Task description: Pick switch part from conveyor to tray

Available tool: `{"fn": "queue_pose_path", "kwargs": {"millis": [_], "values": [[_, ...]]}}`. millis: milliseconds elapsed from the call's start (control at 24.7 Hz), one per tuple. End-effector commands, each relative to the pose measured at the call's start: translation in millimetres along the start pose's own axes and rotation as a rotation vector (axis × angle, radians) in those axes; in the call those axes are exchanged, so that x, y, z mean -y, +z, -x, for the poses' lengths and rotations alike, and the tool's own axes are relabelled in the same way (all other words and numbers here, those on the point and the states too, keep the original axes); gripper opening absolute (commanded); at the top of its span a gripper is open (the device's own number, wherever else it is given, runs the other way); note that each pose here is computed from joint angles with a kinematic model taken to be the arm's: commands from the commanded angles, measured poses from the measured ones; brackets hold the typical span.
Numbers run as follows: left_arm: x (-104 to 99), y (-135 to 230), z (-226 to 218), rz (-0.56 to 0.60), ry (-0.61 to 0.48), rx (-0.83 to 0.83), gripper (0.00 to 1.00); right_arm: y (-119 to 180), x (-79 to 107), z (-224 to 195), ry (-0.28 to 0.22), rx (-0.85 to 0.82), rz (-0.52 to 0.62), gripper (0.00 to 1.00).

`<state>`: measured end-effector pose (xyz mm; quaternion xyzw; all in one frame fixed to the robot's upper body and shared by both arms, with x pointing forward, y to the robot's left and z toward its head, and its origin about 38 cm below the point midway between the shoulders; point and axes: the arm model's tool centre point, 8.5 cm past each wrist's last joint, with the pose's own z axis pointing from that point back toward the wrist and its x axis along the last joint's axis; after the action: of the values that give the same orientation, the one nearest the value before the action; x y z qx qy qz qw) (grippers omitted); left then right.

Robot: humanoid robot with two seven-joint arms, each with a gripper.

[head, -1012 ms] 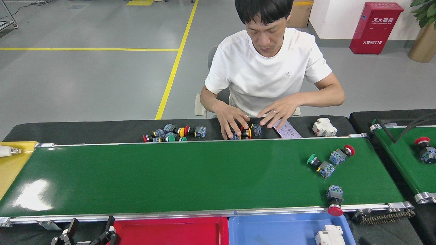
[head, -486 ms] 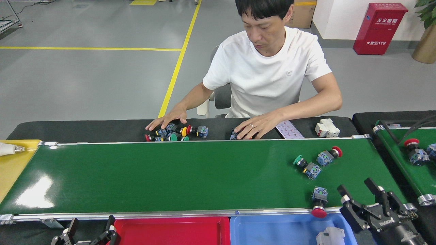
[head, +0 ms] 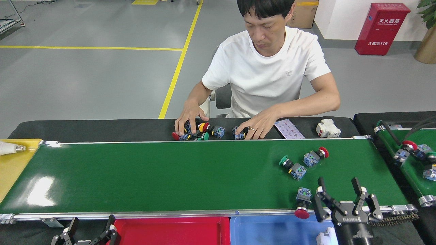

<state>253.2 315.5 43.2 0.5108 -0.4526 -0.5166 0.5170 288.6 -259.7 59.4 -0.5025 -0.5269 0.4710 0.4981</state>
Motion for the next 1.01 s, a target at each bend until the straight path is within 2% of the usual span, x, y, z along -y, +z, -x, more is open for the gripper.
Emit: {"fn": "queue_pose_path", "kwargs": {"millis": [0,202,324,405,486,607,729,769,850,931,972], "values": [[-5.6,-0.3,4.5,-0.020,-0.013,-0.003,1.00,5.5,2.3,-5.9,-0.002,0.076,0.011,0.98],[-5.1,0.0,3.4,-0.018,-0.013,0.000,1.00,15.4,-7.0,-19.4,-0.128,0.202,-0.075,0.98],[-5.0,-0.2,2.2,-0.018,-0.012,0.005,1.00,8.2,-7.6,-34.0,-0.147,0.248,-0.122,0.98],[-5.3,-0.9,1.2,-0.020,-0.011,0.006,1.00,-1.7,-5.8,-60.5,-0.174,0.276,-0.136,0.98],[-5.3,-1.0,0.1,-0.020,-0.010,0.009,1.00,-8.9,-4.3,-68.6,-0.170,0.241,-0.144,0.98],[-5.2,-1.1,-0.4,-0.020,-0.010,0.011,1.00,-14.6,-14.7,-93.1,-0.122,0.259,-0.221,0.98],[-5.3,-1.0,0.1,-0.020,-0.010,0.009,1.00,-23.1,-18.1,-98.9,-0.089,0.267,-0.248,0.97],[-5.4,-1.1,0.5,-0.020,-0.012,0.009,1.00,-27.2,-20.2,-100.4,-0.084,0.263,-0.264,0.93],[-5.3,-1.0,0.0,-0.020,-0.010,0.011,1.00,-36.9,-21.8,-105.2,-0.081,0.267,-0.285,0.73],[-5.4,-1.1,0.3,-0.020,-0.012,0.011,1.00,-44.9,-22.8,-111.4,-0.069,0.291,-0.313,0.46],[-5.4,-1.1,0.3,-0.020,-0.012,0.011,1.00,-46.4,-25.0,-112.9,-0.059,0.302,-0.346,0.40]]}}
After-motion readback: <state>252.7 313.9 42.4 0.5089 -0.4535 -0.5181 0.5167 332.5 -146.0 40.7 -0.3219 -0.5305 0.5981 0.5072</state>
